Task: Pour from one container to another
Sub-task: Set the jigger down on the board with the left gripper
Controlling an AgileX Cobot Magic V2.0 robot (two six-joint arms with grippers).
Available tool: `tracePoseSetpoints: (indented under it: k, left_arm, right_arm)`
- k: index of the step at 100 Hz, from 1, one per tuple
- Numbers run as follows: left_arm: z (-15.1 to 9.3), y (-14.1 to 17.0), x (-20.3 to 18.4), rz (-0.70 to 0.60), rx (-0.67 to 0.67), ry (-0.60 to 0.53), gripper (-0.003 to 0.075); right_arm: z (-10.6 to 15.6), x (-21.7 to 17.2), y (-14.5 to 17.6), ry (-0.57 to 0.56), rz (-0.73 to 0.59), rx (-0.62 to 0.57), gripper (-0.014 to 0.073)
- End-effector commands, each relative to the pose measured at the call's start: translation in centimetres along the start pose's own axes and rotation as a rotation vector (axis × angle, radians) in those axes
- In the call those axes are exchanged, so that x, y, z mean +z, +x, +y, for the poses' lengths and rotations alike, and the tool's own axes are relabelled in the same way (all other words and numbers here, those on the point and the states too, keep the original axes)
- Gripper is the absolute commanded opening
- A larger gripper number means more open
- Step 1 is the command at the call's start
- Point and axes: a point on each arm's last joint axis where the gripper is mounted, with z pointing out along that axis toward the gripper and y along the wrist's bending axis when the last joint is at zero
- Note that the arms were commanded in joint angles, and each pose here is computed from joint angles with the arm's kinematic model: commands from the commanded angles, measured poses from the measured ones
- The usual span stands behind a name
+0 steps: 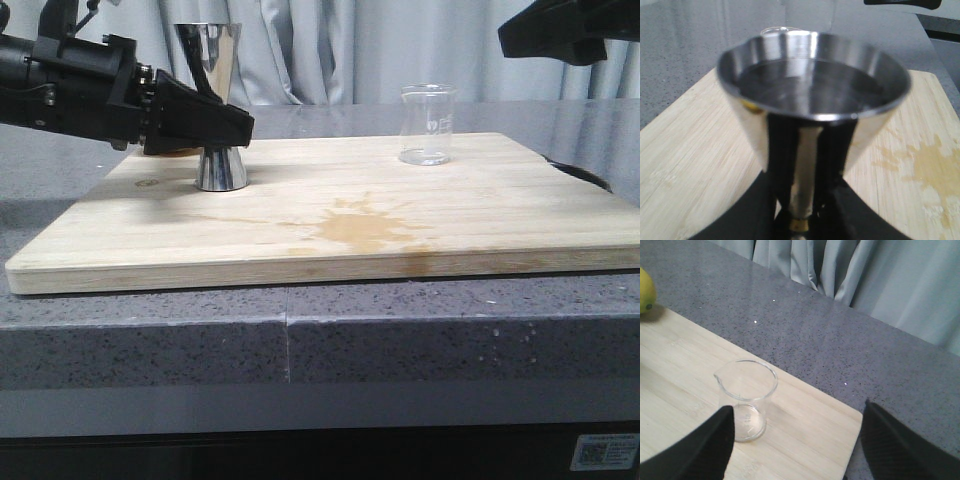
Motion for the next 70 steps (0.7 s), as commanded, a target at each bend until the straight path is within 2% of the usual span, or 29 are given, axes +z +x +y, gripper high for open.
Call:
tracePoseSetpoints:
  k: [1, 19, 31, 70]
  left_arm:
    - [-0.97, -2.37, -0.22, -0.078, 0.039, 0.065, 0.0136]
    - [-0.97, -2.38, -0.22, -0.079, 0.037, 0.064, 0.0344]
    - [-0.89, -2.49, -0.23, -0.091, 0.006, 0.057, 0.0436]
    - [-0.95, -2.6, -0.27, -0.09, 0.002, 0.058, 0.0444]
  right_arm:
    - [-0.29, -0.7, -2.06, 0.002, -0.112, -0.002, 0.0478]
    - [-0.27, -0.7, -2.09, 0.0, -0.116, -0.002, 0.0478]
    - [-0.27, -0.7, -2.09, 0.0, -0.116, -0.002, 0.0478]
    - [-0.27, -0.7, -2.09, 0.0, -0.116, -0.002, 0.0478]
